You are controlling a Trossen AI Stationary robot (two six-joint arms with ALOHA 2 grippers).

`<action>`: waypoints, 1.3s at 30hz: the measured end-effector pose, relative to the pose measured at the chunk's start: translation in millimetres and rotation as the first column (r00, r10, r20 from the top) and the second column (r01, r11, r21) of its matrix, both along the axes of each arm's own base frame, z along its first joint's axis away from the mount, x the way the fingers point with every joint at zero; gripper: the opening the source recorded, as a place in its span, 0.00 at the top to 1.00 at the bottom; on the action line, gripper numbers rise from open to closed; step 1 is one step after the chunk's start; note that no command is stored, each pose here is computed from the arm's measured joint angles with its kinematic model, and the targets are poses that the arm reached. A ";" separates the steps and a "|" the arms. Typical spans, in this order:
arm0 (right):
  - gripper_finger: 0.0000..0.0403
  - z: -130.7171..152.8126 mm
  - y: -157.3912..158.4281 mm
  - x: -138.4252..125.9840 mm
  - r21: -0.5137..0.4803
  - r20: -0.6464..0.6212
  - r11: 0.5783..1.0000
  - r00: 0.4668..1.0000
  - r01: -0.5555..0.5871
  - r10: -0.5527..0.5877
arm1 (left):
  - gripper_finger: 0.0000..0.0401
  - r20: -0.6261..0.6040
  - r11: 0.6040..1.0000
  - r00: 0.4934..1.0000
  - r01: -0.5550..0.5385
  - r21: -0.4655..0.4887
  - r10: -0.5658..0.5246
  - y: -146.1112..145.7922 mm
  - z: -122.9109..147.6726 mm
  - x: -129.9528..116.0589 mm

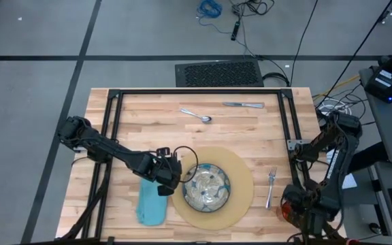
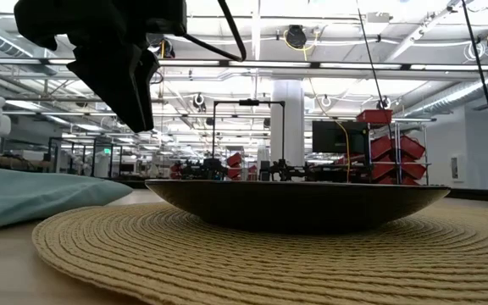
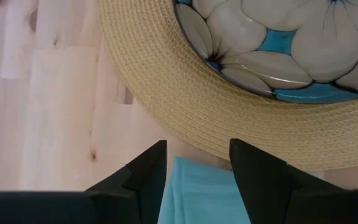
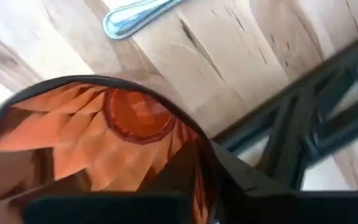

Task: Set table place
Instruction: Move the dark brown glass to the top center of the table

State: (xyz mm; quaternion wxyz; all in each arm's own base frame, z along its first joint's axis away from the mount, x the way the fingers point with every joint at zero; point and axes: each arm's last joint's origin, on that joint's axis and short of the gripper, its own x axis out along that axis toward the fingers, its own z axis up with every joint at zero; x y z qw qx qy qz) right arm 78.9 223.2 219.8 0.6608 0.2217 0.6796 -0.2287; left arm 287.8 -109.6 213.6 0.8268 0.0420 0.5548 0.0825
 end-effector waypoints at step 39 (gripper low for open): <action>1.00 85.1 -168.3 89.7 -0.364 0.149 0.927 0.976 -0.094 0.158 | 0.60 0.012 0.997 0.998 0.069 0.029 -0.069 -0.6 0.8 2.3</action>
